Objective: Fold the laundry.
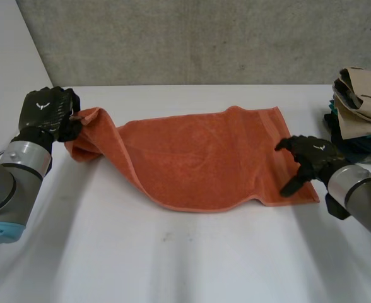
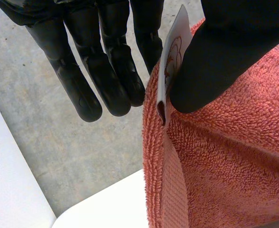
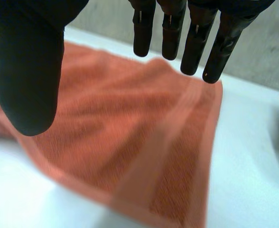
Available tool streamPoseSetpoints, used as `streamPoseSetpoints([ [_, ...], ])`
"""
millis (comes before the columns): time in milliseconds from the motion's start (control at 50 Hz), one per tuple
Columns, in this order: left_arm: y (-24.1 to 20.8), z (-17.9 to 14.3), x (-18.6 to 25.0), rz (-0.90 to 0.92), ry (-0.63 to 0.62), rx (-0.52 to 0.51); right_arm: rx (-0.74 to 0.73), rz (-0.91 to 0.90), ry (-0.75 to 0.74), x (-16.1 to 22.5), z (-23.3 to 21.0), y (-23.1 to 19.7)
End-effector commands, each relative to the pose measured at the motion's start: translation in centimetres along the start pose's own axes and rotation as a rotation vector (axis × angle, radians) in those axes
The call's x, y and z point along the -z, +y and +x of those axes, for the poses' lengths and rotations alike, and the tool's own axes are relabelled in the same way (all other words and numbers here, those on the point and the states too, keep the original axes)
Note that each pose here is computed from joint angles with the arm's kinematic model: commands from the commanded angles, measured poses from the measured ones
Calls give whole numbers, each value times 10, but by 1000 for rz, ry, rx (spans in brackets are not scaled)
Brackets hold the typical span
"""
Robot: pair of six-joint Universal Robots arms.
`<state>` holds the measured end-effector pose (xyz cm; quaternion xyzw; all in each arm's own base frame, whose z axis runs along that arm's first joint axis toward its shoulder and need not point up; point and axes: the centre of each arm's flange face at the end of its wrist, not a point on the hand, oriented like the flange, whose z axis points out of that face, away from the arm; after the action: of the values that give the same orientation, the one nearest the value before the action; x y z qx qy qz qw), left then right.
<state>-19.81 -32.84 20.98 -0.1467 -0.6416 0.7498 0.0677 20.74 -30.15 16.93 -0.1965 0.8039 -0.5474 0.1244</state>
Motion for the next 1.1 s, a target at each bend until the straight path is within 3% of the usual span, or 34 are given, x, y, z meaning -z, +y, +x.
streamPoseSetpoints([
  [20, 1, -5, -1, -2, -12, -2, 304, -104, -7, -14, 25, 22],
  [100, 1, -5, -2, -2, -11, -2, 448, -114, -9, -23, 32, 34],
  [180, 3, -4, -1, -8, -9, -1, 467, -76, 6, -34, 36, 39],
  [1100, 6, -3, 0, -19, -9, -1, 447, 38, 22, -78, 44, 20],
])
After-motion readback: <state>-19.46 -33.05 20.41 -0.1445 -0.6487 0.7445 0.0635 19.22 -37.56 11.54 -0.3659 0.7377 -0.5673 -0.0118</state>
